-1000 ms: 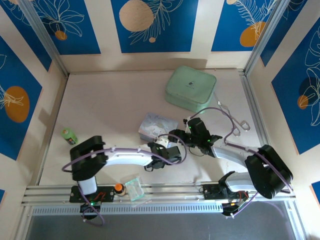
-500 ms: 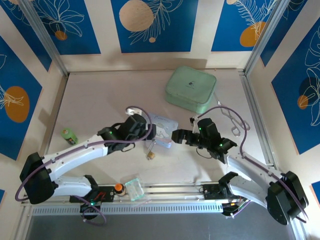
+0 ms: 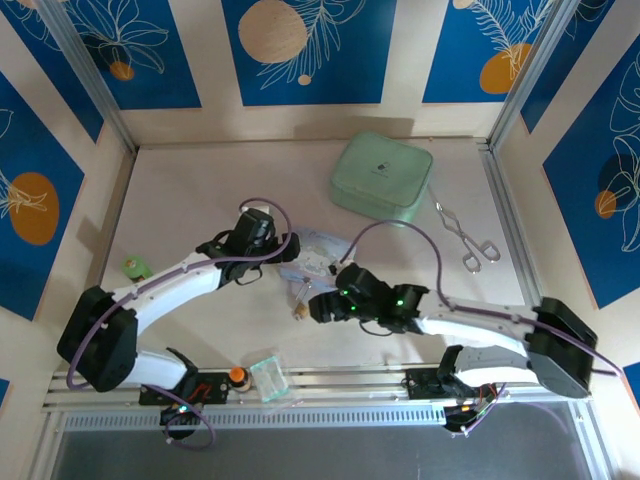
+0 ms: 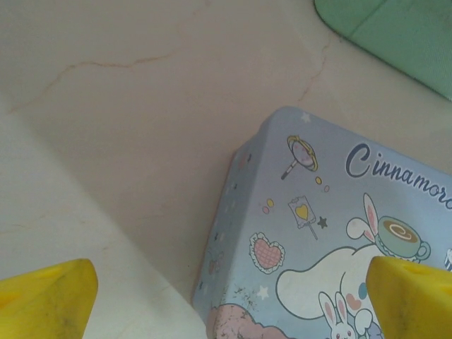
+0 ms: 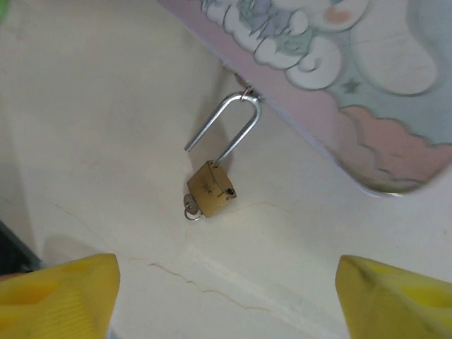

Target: Unlock the padlock with the key

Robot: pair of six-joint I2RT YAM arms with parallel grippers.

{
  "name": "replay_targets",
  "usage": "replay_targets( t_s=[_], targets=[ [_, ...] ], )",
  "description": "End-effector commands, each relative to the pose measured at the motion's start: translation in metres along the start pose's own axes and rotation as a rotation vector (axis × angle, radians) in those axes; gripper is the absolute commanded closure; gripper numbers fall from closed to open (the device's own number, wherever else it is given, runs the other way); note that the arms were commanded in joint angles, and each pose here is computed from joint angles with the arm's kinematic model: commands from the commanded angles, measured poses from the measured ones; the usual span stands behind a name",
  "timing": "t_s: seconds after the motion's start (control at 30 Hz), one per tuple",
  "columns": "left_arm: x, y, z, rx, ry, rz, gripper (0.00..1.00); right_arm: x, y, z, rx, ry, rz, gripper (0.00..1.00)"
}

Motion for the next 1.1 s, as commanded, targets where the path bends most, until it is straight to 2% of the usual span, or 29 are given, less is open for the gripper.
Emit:
replay_targets(
  t_s=[0.0,0.27,0.43,0.6,0.87,1.07],
  targets=[
    [0.003,-0.004,-0.002,-0.052,-0.022,0.014,0.03,0.01,0.023,-0.013,0.018,-0.037,0.05,0.25],
    [-0.005,0.006,0.006,-0.012,-0.018,0.035,0.04,0.014,0.034,-0.064,-0.055,0.051,0.057,0.28],
    [-0.013,0.01,0.008,-0.017,-0.018,0.045,0.04,0.012,0.03,-0.084,-0.139,0.07,0.05,0.37],
    [-0.017,0.012,0.014,-0.02,-0.046,0.063,0.04,0.006,0.026,-0.092,-0.195,0.075,0.066,0.45],
    [-0.015,0.014,0.016,0.0,-0.049,0.052,0.04,-0.003,0.02,-0.103,-0.26,0.094,0.09,0.51],
    [-0.013,0.014,0.02,-0.001,-0.058,0.049,0.04,-0.017,0.01,-0.098,-0.295,0.124,0.066,0.61]
  ],
)
Point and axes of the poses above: each hand's point on the last joint's axis, 136 mm out from that joint toward the fingers, its own z axis back along the fingers, its own y axis along the line the jaws close on, x = y × z, the point moved 8 cm from there along z, back along the fingers, and after that the axes turned 15 degrees about -z, right-handed, at the moved point
